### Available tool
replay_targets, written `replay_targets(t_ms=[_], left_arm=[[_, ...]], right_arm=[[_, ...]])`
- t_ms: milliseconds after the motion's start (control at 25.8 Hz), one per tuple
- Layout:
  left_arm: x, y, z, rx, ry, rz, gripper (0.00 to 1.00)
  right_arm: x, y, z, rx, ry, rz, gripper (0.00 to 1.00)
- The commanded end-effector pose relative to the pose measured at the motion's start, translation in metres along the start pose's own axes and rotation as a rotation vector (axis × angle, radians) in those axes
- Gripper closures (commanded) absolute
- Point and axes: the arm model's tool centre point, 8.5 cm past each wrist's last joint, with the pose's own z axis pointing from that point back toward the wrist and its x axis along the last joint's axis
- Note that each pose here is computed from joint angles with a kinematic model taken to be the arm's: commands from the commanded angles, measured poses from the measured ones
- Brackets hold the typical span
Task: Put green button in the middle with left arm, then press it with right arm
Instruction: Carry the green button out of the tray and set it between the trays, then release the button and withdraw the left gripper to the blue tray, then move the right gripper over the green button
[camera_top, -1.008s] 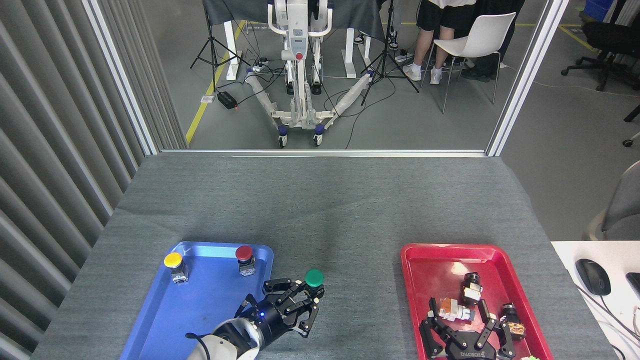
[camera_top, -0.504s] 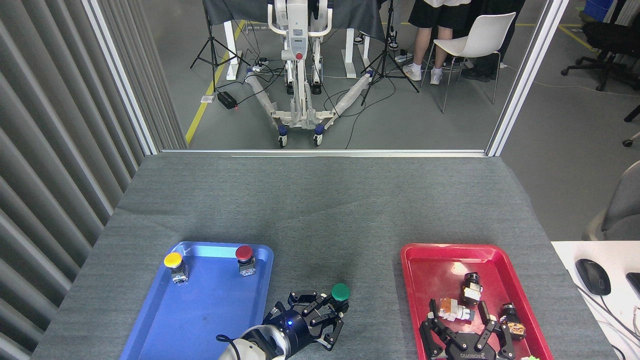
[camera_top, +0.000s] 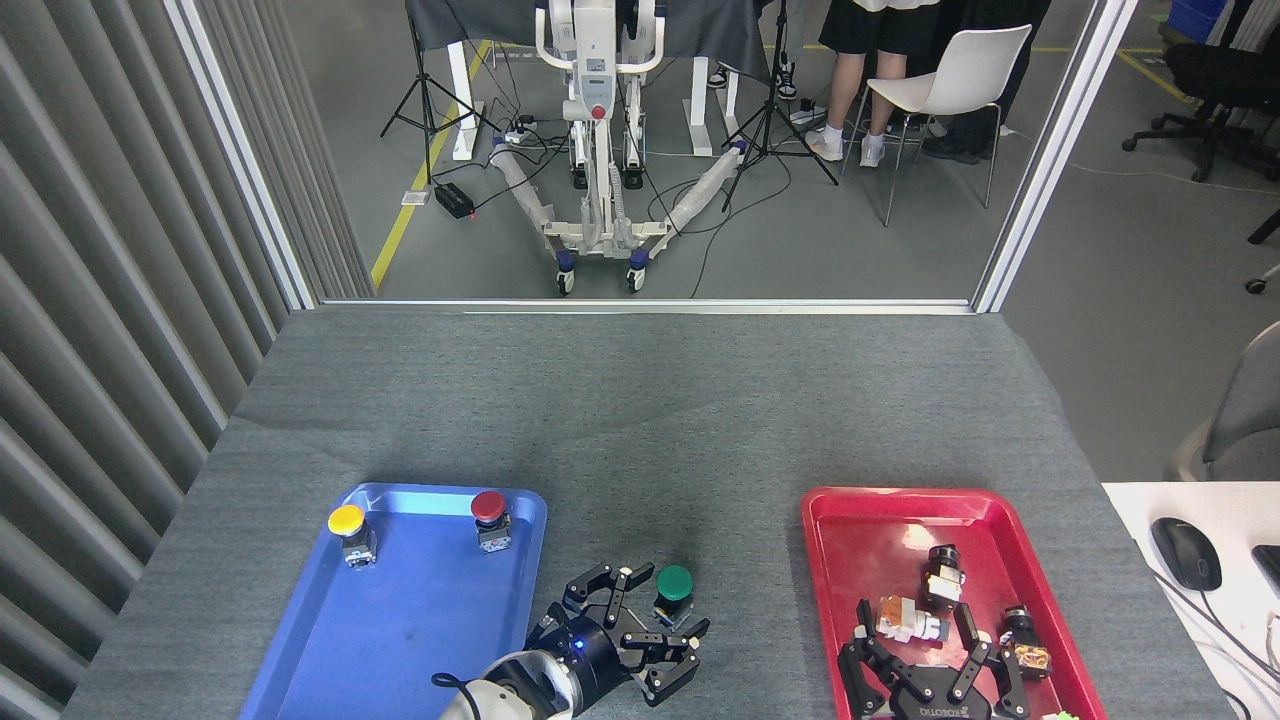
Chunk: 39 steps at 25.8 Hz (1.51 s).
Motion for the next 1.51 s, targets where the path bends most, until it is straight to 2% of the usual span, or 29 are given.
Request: replay_targets(t_ms=[0, 116, 233, 349, 465, 543, 620, 775, 930, 1124, 1240, 1357, 1395, 1473], left_arm=[[0.003, 0.009, 0.002, 0.030, 0.003, -0.012, 0.00], [0.006, 0.020, 0.022, 0.102, 0.075, -0.028, 0.00], [-0.027, 0.022, 0.072, 0.148, 0.337, -0.079, 0.00], [-0.044, 0.015, 0.115, 0.167, 0.567, -0.073, 0.00], [-0.076, 0.004, 0.150, 0.168, 0.736, -0.011, 0.00], [-0.093, -0.001, 0.167, 0.198, 0.806, 0.095, 0.00], [-0.090, -0.016, 0.181, 0.201, 0.829, 0.189, 0.00], [-0.094, -0.026, 0.198, 0.172, 0.831, 0.166, 0.00], [-0.091, -0.029, 0.202, 0.174, 0.831, 0.160, 0.00], [-0.091, -0.031, 0.202, 0.181, 0.835, 0.163, 0.00], [-0.091, -0.032, 0.201, 0.180, 0.835, 0.169, 0.00], [-0.091, -0.032, 0.201, 0.180, 0.835, 0.169, 0.00], [-0.091, -0.032, 0.202, 0.180, 0.836, 0.169, 0.00], [-0.091, -0.032, 0.202, 0.180, 0.837, 0.171, 0.00]], right_arm=[[-0.001, 0.000, 0.000, 0.002, 0.001, 0.001, 0.00], [0.001, 0.000, 0.000, 0.002, -0.003, -0.002, 0.00], [0.005, 0.001, 0.000, 0.005, -0.017, -0.004, 0.00], [0.008, 0.002, 0.000, 0.008, -0.027, -0.009, 0.00], [0.017, 0.003, 0.001, 0.011, -0.037, -0.020, 0.00], [0.027, 0.002, 0.000, 0.010, -0.061, -0.025, 0.00], [0.039, 0.001, -0.001, 0.008, -0.070, -0.034, 0.01], [0.063, -0.006, -0.010, -0.012, -0.084, -0.058, 0.02], [0.086, -0.004, -0.022, -0.006, -0.104, -0.058, 0.16], [0.115, -0.004, -0.035, -0.001, -0.148, -0.063, 0.45], [0.135, -0.005, -0.038, 0.000, -0.189, -0.069, 0.70], [0.151, -0.004, -0.042, 0.007, -0.222, -0.040, 0.96], [0.154, -0.003, -0.042, 0.017, -0.228, -0.034, 1.00], [0.164, -0.002, -0.044, 0.025, -0.250, -0.024, 1.00]])
